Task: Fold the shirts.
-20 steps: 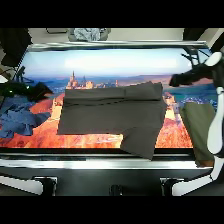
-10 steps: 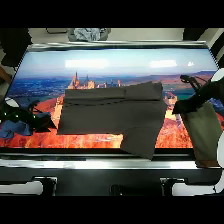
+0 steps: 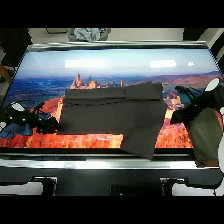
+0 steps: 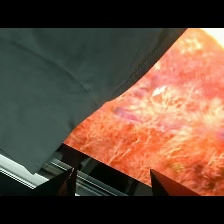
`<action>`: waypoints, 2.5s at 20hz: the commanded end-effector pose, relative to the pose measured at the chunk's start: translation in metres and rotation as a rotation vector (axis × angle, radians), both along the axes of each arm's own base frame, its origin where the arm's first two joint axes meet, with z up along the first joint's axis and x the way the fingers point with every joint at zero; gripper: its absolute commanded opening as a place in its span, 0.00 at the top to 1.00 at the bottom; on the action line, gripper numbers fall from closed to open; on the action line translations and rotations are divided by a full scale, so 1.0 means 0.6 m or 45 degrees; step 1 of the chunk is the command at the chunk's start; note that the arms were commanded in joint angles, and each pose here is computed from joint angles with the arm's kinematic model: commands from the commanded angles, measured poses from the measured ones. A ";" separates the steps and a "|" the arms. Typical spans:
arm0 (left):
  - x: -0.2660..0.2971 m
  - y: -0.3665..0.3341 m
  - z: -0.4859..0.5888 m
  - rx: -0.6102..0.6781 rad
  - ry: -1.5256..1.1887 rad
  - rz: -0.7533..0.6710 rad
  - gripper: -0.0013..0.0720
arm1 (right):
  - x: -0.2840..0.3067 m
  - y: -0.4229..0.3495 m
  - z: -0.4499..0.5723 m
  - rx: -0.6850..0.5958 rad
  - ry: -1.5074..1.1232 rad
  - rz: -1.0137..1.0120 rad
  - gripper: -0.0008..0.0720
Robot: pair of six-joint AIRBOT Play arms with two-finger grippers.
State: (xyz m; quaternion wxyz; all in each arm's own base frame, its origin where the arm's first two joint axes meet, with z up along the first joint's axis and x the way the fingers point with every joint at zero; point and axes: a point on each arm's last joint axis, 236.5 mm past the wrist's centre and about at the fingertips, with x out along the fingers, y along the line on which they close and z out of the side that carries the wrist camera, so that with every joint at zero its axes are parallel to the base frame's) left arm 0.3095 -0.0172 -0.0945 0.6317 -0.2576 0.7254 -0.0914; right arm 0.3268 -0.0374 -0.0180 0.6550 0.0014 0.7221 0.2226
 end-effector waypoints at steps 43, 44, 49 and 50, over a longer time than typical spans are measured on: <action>-0.065 -0.011 0.940 0.541 -1.931 0.151 0.94 | -0.138 -0.019 0.807 -0.752 -1.920 -0.116 0.93; -0.021 0.001 0.880 0.528 -1.790 0.138 0.94 | -0.094 -0.031 0.736 -0.702 -1.707 -0.076 0.93; 0.162 0.044 0.478 0.409 -1.072 0.027 0.94 | 0.114 -0.030 0.339 -0.266 -0.791 0.023 0.93; 0.191 0.051 0.402 0.399 -0.983 0.005 0.94 | 0.154 -0.017 0.269 -0.221 -0.706 0.027 0.93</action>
